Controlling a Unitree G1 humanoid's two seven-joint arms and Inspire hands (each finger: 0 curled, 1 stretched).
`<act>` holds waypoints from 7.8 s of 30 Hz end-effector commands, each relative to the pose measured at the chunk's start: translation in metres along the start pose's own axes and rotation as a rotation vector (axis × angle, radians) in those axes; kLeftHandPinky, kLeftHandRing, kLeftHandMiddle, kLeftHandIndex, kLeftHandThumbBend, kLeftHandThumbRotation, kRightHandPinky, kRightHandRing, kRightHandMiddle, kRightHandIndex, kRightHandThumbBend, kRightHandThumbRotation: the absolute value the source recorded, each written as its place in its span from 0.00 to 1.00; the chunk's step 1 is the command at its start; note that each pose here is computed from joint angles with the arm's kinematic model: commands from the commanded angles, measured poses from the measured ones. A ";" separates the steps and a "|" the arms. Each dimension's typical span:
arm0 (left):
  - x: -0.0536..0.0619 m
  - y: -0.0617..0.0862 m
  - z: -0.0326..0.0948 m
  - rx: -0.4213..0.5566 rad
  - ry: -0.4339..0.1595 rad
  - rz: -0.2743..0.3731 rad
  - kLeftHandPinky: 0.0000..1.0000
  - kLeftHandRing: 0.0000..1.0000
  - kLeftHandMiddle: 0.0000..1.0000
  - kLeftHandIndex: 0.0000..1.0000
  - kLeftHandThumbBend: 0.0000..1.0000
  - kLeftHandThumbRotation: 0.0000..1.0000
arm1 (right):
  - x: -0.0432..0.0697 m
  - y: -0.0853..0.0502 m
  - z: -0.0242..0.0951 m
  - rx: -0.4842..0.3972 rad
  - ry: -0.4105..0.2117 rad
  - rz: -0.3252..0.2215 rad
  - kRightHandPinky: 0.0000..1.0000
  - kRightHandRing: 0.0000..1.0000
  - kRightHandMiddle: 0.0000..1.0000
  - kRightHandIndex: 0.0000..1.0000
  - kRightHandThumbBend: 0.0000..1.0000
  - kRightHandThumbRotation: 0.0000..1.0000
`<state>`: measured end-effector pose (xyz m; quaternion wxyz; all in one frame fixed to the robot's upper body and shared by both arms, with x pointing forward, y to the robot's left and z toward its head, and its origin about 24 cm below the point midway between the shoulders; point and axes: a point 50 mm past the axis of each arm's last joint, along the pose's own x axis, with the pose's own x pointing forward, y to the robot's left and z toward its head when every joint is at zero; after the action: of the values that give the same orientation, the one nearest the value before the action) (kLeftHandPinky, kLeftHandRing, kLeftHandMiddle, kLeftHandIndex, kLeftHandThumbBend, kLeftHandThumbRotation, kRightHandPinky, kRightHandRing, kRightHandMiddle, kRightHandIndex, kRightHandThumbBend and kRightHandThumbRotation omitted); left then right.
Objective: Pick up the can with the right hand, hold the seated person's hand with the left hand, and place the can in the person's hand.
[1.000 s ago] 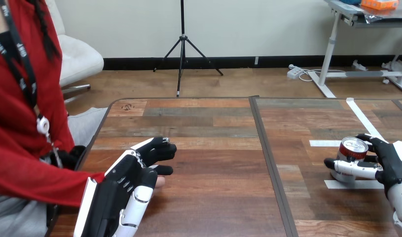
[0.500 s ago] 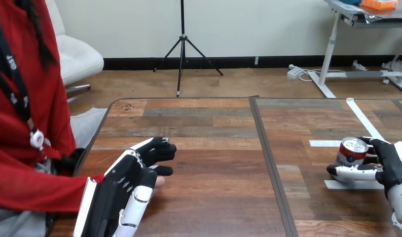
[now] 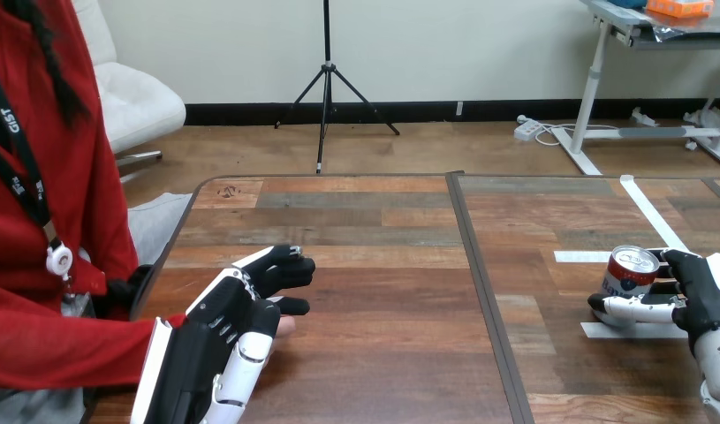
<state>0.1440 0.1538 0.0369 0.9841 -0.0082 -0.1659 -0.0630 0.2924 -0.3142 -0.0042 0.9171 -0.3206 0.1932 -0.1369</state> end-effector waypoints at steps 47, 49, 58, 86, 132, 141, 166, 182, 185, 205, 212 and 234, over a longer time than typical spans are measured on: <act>0.013 -0.001 0.007 -0.022 -0.075 0.017 0.63 0.73 0.72 0.72 0.51 0.78 | 0.014 0.002 0.043 0.047 -0.096 -0.051 0.50 0.57 0.60 0.58 0.74 0.00; 0.013 -0.001 0.007 -0.025 -0.076 0.017 0.63 0.73 0.72 0.72 0.51 0.77 | 0.013 0.002 0.043 0.050 -0.101 -0.054 0.50 0.57 0.60 0.58 0.74 0.00; 0.012 -0.001 0.007 -0.012 -0.075 0.016 0.61 0.72 0.71 0.72 0.51 0.77 | 0.013 0.002 0.044 0.051 -0.108 -0.057 0.49 0.56 0.59 0.56 0.74 0.00; 0.013 -0.001 0.007 -0.014 -0.076 0.020 0.61 0.72 0.71 0.72 0.52 0.77 | 0.013 0.004 0.046 0.056 -0.123 -0.079 0.46 0.51 0.52 0.49 0.74 0.00; 0.011 -0.002 0.007 -0.016 -0.074 0.015 0.63 0.73 0.71 0.72 0.51 0.77 | 0.011 0.003 0.057 0.019 -0.230 -0.080 0.37 0.42 0.46 0.49 0.69 0.00; 0.011 -0.002 0.007 -0.010 -0.076 0.013 0.63 0.73 0.71 0.72 0.50 0.79 | 0.012 0.004 0.060 0.020 -0.239 -0.072 0.38 0.43 0.47 0.49 0.68 0.00; 0.012 -0.001 0.008 0.002 -0.076 0.025 0.62 0.72 0.70 0.71 0.48 0.78 | 0.009 0.003 0.076 -0.001 -0.369 -0.038 0.34 0.38 0.43 0.47 0.72 0.00; 0.013 0.002 0.008 0.002 -0.083 0.026 0.59 0.72 0.70 0.70 0.48 0.76 | 0.006 0.000 0.089 -0.053 -0.482 0.009 0.28 0.33 0.39 0.47 0.74 0.00; 0.014 0.003 0.008 0.005 -0.084 0.029 0.59 0.72 0.70 0.70 0.48 0.76 | 0.006 -0.001 0.093 -0.053 -0.503 0.016 0.27 0.32 0.39 0.47 0.74 0.00; 0.025 0.025 0.017 0.125 -0.123 0.054 0.55 0.69 0.68 0.67 0.49 0.70 | -0.001 -0.010 0.114 -0.058 -0.619 0.036 0.34 0.37 0.43 0.46 0.75 0.00; 0.029 0.035 0.024 0.242 -0.127 0.066 0.55 0.69 0.68 0.67 0.56 0.66 | -0.005 -0.012 0.120 -0.065 -0.657 0.048 0.32 0.36 0.42 0.46 0.76 0.00; 0.040 0.062 0.053 0.689 -0.131 0.000 0.72 0.81 0.82 0.79 0.86 0.61 | -0.012 -0.013 0.126 -0.078 -0.701 0.069 0.36 0.39 0.43 0.45 0.76 0.00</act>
<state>0.1632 0.2103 0.0699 0.9485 0.2563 -0.1859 -0.0099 0.3317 -0.2496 0.0755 0.9202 -0.3816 -0.0787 0.0365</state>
